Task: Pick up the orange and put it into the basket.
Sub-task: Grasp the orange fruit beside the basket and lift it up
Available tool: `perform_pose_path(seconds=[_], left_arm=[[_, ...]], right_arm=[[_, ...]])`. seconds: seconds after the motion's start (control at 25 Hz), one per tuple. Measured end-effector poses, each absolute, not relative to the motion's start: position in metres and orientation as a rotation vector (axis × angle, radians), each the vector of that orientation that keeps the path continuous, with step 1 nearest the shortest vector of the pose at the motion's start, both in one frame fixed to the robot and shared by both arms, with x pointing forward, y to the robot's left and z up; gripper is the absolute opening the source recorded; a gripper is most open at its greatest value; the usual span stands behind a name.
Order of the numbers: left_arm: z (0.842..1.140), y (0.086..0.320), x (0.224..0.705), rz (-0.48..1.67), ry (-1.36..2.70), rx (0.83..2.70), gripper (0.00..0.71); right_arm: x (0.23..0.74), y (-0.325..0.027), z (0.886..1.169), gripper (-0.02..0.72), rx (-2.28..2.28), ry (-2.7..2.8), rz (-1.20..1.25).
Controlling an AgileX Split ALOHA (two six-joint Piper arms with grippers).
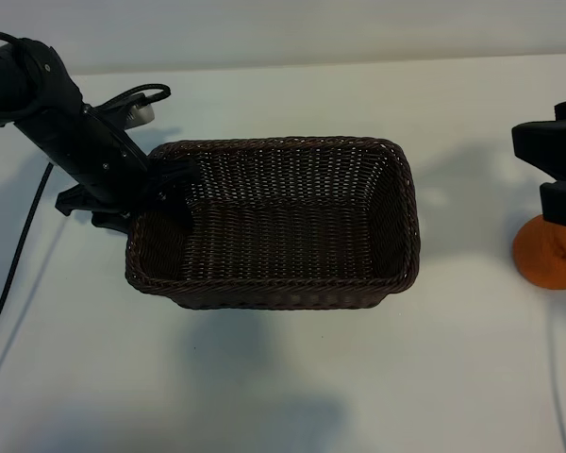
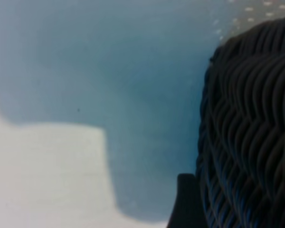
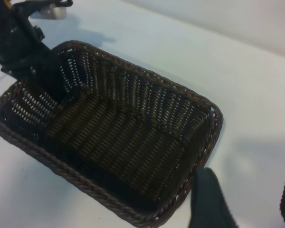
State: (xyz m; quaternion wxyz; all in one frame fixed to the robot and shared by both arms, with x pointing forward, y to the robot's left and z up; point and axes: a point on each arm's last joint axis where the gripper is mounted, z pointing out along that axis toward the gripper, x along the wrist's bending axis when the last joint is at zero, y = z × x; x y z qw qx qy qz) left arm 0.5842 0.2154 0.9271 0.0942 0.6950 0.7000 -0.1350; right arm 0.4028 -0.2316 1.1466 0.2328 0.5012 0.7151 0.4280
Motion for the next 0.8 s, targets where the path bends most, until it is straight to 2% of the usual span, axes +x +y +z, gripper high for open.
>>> perform_pose_path(seconds=[0.48,0.8], left_arm=[[0.932,0.221,0.580,-0.392,2.117,2.091,0.569],[0.975,0.236,0.574,-0.329,2.115,2.069,0.569]], right_arm=[[0.403,-0.232,1.147,0.385,1.377,1.965,1.176],[0.403,-0.232,1.147,0.385,1.378,1.965,1.177]])
